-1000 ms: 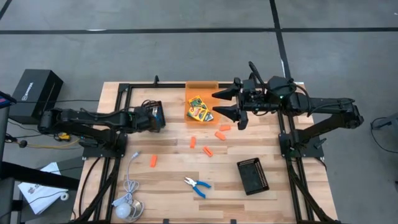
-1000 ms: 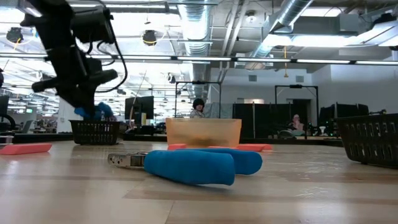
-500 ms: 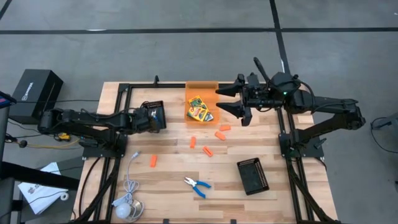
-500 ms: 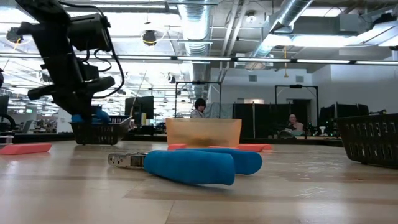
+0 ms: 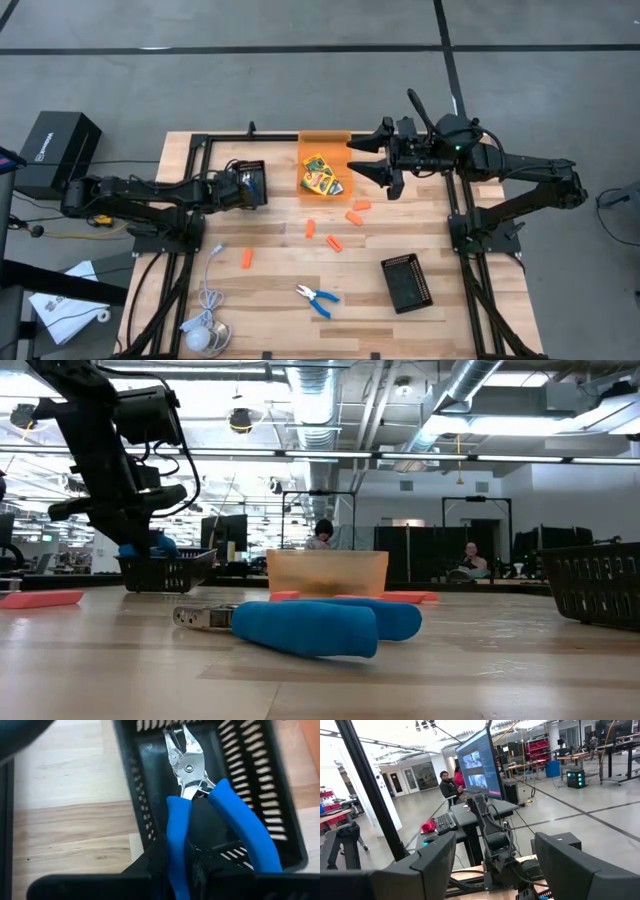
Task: Pick & Place School Supplies
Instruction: Put the top blue hole puncher into the top black bin
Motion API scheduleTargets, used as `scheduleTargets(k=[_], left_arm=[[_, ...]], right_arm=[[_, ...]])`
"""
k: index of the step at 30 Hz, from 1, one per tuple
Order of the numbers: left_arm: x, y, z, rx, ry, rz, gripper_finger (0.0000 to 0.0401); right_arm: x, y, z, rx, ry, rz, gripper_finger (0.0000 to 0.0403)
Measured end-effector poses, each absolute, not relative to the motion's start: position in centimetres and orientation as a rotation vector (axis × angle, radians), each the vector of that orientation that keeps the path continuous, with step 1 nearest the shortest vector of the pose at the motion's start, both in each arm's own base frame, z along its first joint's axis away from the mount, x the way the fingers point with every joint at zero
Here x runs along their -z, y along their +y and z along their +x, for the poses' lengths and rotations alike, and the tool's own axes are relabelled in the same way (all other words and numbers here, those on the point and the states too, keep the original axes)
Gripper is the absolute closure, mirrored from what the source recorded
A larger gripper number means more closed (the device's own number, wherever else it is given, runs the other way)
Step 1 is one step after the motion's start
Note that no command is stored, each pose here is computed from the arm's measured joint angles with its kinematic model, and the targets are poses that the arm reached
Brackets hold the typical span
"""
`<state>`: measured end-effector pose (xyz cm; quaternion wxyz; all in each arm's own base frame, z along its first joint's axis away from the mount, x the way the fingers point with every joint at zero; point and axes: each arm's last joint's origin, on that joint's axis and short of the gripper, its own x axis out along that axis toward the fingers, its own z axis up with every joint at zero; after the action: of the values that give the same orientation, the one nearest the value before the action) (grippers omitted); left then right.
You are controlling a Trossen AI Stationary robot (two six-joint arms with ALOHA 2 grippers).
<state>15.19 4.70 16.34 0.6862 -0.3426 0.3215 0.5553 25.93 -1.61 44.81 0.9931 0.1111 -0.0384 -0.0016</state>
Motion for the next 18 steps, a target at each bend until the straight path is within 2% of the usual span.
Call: scheduleTargets(k=[13, 18], left_arm=[[-16.22, 4.80, 15.52, -1.211, 0.691, -0.810, 0.0371], [-16.74, 4.87, 15.88, -1.176, 0.618, -0.840, 0.0371]], right_arm=[[-44.84, -1.82, 25.91, 0.011, -0.081, 0.222, 0.0143], [-45.60, -1.78, 25.28, 0.006, -0.132, 0.219, 0.0143]])
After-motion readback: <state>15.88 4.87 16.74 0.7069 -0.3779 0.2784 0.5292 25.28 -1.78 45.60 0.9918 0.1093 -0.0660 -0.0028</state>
